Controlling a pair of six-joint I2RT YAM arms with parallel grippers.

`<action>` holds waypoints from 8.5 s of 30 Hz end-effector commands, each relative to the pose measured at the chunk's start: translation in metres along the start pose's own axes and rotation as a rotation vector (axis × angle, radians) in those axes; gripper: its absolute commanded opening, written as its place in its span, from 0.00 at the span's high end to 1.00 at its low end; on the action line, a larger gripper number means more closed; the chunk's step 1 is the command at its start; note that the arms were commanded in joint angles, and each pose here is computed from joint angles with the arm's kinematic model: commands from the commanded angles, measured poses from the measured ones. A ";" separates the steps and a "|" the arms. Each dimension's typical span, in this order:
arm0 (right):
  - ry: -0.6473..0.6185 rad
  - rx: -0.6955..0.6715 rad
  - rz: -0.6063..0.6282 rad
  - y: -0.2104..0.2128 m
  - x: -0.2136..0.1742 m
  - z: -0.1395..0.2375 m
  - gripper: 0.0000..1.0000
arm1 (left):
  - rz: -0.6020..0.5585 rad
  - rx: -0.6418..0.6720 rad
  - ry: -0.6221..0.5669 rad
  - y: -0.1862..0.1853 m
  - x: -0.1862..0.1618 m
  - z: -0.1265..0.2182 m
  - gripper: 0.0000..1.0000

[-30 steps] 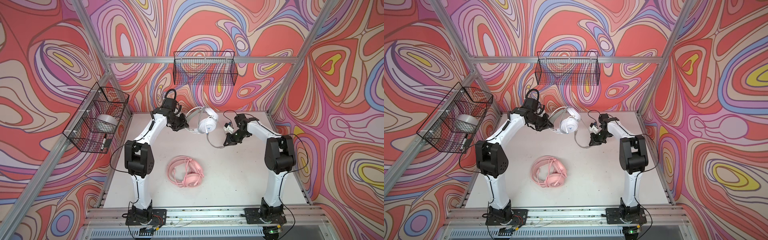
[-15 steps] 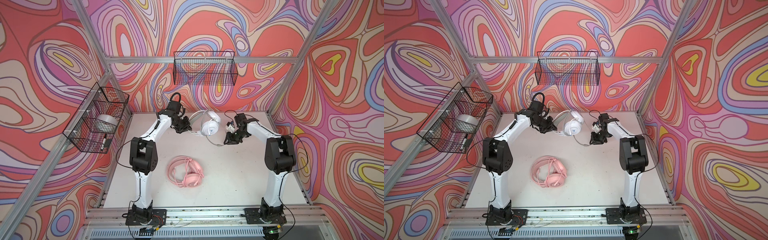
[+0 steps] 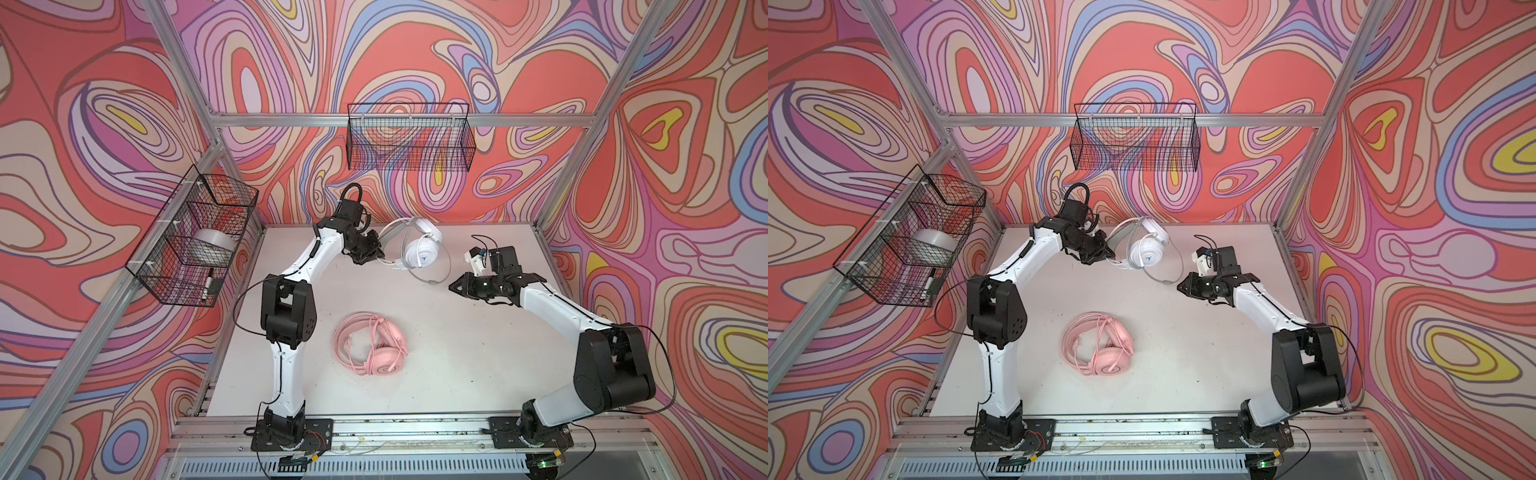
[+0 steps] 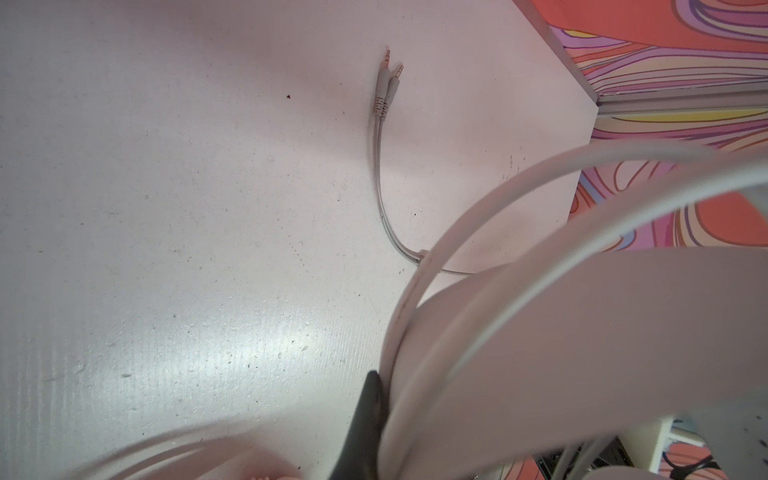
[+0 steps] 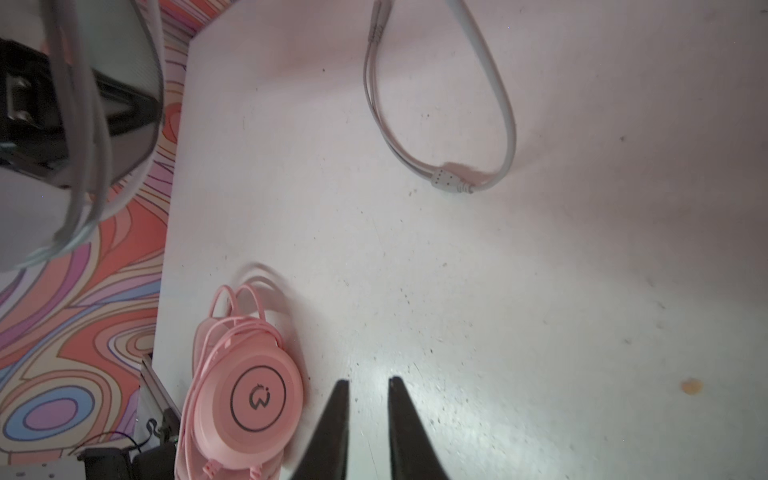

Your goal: Wrap the headphones

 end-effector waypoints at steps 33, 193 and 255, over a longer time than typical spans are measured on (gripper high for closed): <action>-0.204 -0.146 -0.369 -0.025 0.032 -0.145 1.00 | 0.058 0.001 -0.014 0.000 0.011 -0.011 1.00; 0.434 0.089 0.531 0.123 -0.063 0.066 1.00 | 0.178 0.298 -0.130 0.034 0.012 -0.017 1.00; 0.242 -0.068 0.319 0.013 0.111 -0.065 1.00 | -0.212 0.214 0.023 0.002 -0.022 0.003 1.00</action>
Point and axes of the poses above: each gripper's point midway between its finger pads, its own z axis back along the fingers, its own y axis along the line the jaws close on, x = y × z, the point moved 10 cm from there along z, back along the fingers, and after that the axes turned 1 degree about z, right-handed, at the moved point
